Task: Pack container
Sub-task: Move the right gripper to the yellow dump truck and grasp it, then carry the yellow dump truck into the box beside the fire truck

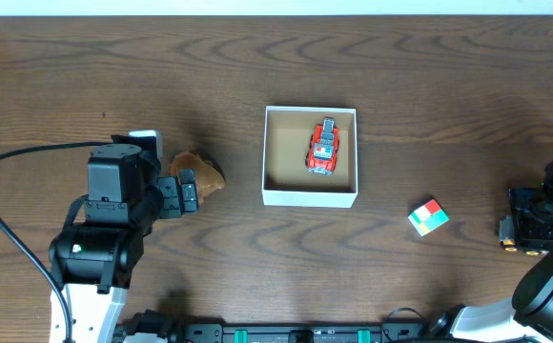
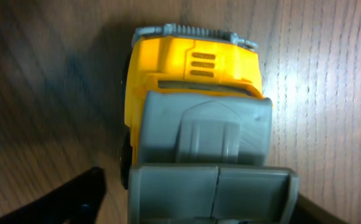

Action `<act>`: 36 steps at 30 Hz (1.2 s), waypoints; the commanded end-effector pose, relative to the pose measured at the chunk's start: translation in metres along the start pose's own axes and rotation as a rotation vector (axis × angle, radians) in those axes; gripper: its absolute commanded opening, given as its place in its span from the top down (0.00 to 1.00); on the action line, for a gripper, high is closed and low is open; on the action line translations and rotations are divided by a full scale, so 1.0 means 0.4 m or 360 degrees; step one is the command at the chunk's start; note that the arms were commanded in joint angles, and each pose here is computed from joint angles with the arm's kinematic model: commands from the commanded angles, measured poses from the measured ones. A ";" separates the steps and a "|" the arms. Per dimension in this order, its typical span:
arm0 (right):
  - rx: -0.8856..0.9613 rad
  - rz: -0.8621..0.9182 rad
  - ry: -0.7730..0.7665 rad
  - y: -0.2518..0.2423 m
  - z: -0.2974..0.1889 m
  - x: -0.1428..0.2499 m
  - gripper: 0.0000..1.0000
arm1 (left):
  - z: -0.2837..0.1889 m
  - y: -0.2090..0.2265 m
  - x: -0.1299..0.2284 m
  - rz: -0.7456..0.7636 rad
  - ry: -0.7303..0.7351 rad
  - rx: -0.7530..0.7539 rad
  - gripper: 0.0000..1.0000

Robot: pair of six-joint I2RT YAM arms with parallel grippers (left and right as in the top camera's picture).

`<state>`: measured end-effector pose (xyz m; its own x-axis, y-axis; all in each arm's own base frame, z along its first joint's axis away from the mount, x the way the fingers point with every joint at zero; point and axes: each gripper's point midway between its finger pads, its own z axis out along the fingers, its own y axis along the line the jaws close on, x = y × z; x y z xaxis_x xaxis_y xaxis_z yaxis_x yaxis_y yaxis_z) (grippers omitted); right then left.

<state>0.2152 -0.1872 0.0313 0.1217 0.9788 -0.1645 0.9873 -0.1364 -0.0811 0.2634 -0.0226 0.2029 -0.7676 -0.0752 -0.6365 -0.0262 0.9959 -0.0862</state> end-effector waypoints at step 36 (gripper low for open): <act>-0.0116 -0.0870 -0.0051 0.072 -0.029 0.082 0.99 | -0.009 0.000 -0.013 -0.0017 -0.0022 0.0000 0.02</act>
<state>0.2368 -0.1774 0.0348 -0.2723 0.9470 -0.1705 0.9606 0.2572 -0.1053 0.2634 -0.0225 0.2029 -0.7675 -0.0752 -0.6366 -0.0264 0.9960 -0.0859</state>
